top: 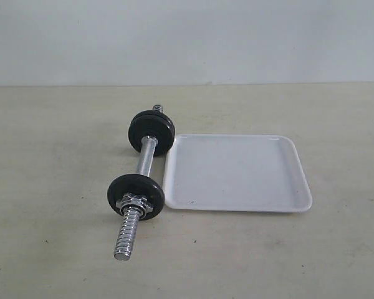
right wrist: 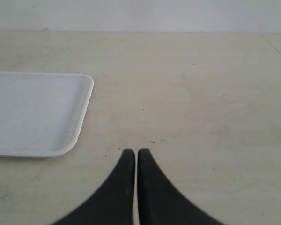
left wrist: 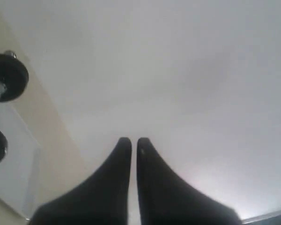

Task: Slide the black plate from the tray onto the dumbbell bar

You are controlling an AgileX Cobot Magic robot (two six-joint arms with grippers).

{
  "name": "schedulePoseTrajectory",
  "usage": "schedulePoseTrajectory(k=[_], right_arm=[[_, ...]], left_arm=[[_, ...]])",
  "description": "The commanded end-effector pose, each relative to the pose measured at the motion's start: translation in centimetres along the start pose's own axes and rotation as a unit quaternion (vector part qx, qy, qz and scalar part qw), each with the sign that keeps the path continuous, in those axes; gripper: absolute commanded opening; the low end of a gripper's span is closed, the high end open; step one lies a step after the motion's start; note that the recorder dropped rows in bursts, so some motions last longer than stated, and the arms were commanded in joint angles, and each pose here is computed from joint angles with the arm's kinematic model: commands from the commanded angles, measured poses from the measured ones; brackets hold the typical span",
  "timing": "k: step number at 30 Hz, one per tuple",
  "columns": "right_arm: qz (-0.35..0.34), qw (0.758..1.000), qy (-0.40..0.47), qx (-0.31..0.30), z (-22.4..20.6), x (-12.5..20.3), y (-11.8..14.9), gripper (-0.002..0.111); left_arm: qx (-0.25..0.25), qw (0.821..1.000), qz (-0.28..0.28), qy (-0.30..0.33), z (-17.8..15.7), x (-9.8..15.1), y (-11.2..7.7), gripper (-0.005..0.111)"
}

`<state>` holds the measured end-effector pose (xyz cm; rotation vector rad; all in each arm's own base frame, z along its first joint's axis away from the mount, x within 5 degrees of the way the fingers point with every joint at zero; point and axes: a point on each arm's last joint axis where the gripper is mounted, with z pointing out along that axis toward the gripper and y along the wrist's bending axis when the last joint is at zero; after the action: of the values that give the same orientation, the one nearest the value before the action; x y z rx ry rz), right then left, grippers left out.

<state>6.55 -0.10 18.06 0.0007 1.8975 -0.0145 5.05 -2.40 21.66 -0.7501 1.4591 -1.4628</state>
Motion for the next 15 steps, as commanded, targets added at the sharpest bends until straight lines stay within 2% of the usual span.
schedulePoseTrajectory(k=[1,4,15], right_arm=[[-0.004,1.0,-0.001,-0.001,-0.02,-0.01,0.02,0.0],[-0.004,1.0,-0.001,-0.001,-0.02,-0.01,0.02,0.0],[0.0,1.0,-0.001,-0.001,-0.02,-0.01,0.02,0.0]], left_arm=[[-0.002,0.997,-0.078,-0.001,-0.02,-0.01,0.13,0.004],[-0.002,0.997,-0.073,-0.001,-0.02,-0.01,0.13,0.004],[-0.002,1.0,0.02,-0.001,-0.02,0.0,0.13,0.004]])
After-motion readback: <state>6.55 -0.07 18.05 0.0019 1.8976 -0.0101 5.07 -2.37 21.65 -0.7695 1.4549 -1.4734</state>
